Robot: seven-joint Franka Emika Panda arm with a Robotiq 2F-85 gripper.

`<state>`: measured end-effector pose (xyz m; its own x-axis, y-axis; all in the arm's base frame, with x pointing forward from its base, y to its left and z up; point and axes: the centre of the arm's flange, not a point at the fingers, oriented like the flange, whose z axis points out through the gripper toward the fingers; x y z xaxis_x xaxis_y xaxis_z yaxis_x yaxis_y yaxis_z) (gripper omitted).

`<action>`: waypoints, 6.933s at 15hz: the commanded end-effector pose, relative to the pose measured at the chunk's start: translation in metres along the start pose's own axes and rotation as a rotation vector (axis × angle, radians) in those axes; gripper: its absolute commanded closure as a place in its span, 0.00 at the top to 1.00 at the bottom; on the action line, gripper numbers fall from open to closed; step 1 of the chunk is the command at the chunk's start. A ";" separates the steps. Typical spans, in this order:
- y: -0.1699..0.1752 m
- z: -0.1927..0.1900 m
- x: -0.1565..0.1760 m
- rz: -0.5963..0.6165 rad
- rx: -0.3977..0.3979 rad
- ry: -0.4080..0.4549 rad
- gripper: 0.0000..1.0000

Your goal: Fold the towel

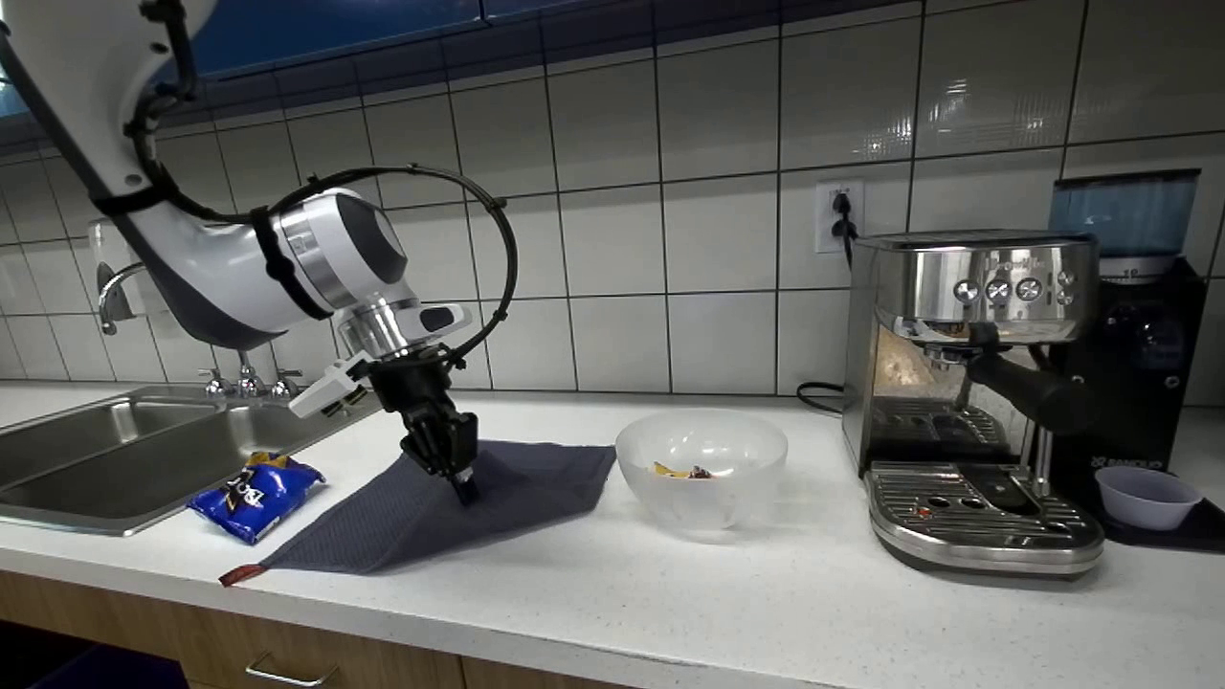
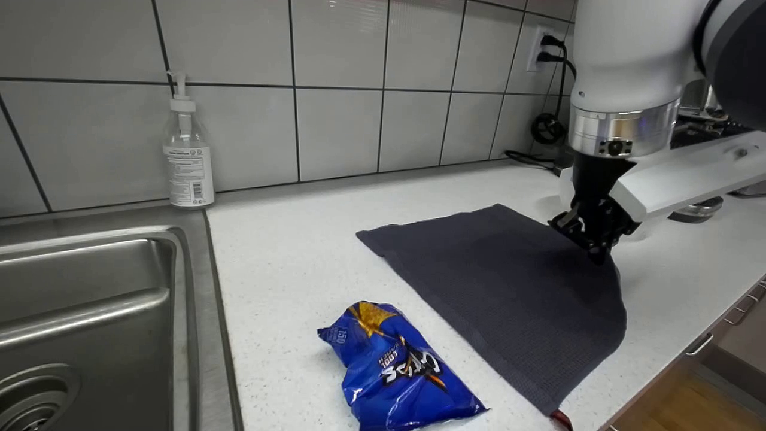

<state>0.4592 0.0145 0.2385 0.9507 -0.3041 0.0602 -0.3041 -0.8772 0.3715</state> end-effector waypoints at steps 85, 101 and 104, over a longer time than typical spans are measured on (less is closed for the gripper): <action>-0.098 -0.046 0.137 -0.132 0.303 0.106 1.00; -0.032 0.002 0.180 0.214 0.250 0.029 1.00; -0.024 0.010 0.187 0.273 0.238 0.018 1.00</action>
<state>0.6328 -0.0153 0.2313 0.8708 -0.4673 0.1526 -0.4851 -0.8671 0.1127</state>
